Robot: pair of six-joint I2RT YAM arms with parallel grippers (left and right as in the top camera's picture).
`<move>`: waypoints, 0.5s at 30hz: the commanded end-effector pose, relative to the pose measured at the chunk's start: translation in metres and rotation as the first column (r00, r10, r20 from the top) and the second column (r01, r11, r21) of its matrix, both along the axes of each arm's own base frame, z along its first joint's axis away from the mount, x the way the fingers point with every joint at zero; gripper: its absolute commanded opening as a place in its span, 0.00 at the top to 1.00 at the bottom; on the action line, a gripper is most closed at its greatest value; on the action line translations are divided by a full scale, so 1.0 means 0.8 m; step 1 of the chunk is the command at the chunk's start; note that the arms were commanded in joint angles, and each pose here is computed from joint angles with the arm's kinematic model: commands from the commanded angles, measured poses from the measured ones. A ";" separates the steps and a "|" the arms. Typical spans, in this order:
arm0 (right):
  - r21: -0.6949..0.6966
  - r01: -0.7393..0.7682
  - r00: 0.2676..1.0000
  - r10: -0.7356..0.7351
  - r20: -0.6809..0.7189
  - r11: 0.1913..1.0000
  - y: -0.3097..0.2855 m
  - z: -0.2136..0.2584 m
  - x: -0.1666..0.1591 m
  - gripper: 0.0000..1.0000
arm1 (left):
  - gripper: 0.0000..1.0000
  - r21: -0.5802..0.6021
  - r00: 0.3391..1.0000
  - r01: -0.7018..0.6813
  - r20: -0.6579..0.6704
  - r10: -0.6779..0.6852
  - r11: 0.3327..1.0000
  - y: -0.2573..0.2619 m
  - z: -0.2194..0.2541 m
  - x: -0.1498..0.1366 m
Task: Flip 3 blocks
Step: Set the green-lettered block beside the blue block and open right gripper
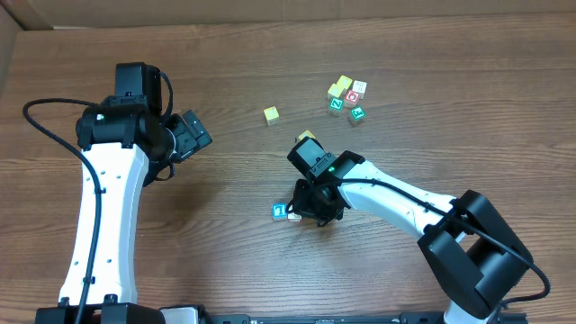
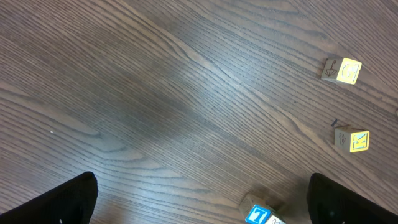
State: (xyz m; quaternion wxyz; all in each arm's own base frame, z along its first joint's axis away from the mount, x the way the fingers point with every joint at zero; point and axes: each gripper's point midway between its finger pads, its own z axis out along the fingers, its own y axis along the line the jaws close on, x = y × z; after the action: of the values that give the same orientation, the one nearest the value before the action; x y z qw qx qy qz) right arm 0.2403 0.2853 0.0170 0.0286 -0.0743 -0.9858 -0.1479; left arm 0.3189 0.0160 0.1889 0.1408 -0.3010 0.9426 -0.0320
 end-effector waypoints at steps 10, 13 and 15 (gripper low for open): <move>0.006 0.007 0.999 -0.007 0.047 1.000 0.003 0.001 0.010 0.92 | 0.00 0.003 1.000 0.001 0.000 -0.001 1.000 0.001 0.000 0.002; -0.001 0.007 0.998 -0.007 0.056 1.000 0.002 0.000 0.013 0.92 | 0.00 0.003 1.000 0.001 0.000 -0.001 1.000 0.001 0.000 0.002; -0.017 0.008 0.998 -0.007 0.057 1.000 -0.002 -0.001 0.012 0.95 | 0.01 0.003 1.000 0.001 0.000 -0.001 1.000 0.001 0.000 0.002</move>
State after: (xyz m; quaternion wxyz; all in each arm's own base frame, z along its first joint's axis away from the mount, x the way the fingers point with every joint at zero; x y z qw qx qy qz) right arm 0.2491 0.2888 0.0180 0.0087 -0.0733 -0.9852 -0.1544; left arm 0.3189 0.0160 0.1889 0.1408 -0.3008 0.9427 -0.0320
